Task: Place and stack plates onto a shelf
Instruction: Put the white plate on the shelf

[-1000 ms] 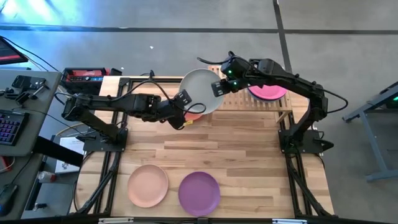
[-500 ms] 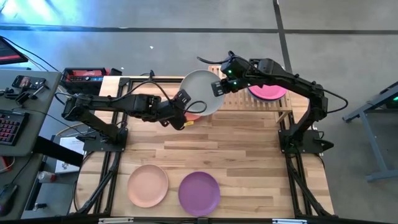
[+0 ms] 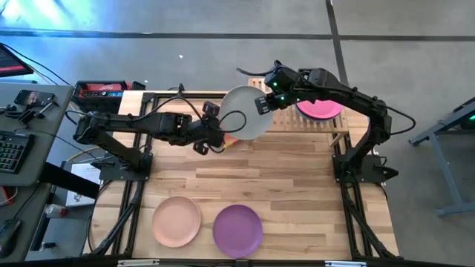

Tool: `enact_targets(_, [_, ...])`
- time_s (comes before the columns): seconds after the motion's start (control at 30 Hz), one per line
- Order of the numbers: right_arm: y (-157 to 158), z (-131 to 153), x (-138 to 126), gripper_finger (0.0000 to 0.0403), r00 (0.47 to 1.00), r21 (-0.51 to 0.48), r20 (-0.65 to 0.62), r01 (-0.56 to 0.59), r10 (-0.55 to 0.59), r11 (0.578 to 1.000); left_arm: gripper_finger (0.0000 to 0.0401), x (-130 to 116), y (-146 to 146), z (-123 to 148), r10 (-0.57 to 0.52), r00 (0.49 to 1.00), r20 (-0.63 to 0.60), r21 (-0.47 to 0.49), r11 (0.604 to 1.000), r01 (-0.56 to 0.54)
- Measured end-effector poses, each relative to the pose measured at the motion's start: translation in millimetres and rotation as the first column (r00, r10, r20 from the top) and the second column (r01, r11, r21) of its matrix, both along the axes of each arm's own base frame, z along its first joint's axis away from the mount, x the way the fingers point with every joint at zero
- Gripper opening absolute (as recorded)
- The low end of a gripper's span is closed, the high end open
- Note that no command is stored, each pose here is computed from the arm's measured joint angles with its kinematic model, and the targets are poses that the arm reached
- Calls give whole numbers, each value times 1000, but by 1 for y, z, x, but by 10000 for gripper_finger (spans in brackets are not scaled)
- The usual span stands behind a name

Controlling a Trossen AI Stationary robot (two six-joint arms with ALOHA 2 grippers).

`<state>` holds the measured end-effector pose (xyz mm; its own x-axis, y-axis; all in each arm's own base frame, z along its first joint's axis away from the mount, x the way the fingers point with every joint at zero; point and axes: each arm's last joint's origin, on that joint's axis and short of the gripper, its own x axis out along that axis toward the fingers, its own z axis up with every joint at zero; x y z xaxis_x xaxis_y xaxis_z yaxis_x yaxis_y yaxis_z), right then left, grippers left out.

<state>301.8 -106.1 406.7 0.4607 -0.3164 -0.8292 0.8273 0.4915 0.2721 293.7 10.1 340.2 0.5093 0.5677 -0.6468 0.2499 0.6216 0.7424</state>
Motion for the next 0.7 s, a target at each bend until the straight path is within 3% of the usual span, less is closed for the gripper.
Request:
enact_targets(0.27, [-34,-2,-18,0,998,-6,-63,5,-5,1000,90,-4,1,3,148,983,109,-91,986,-138])
enact_targets(0.7, [-101,-2,-63,0,986,20,-31,-166,167,986,90,-6,1,2,208,969,132,-143,971,-189])
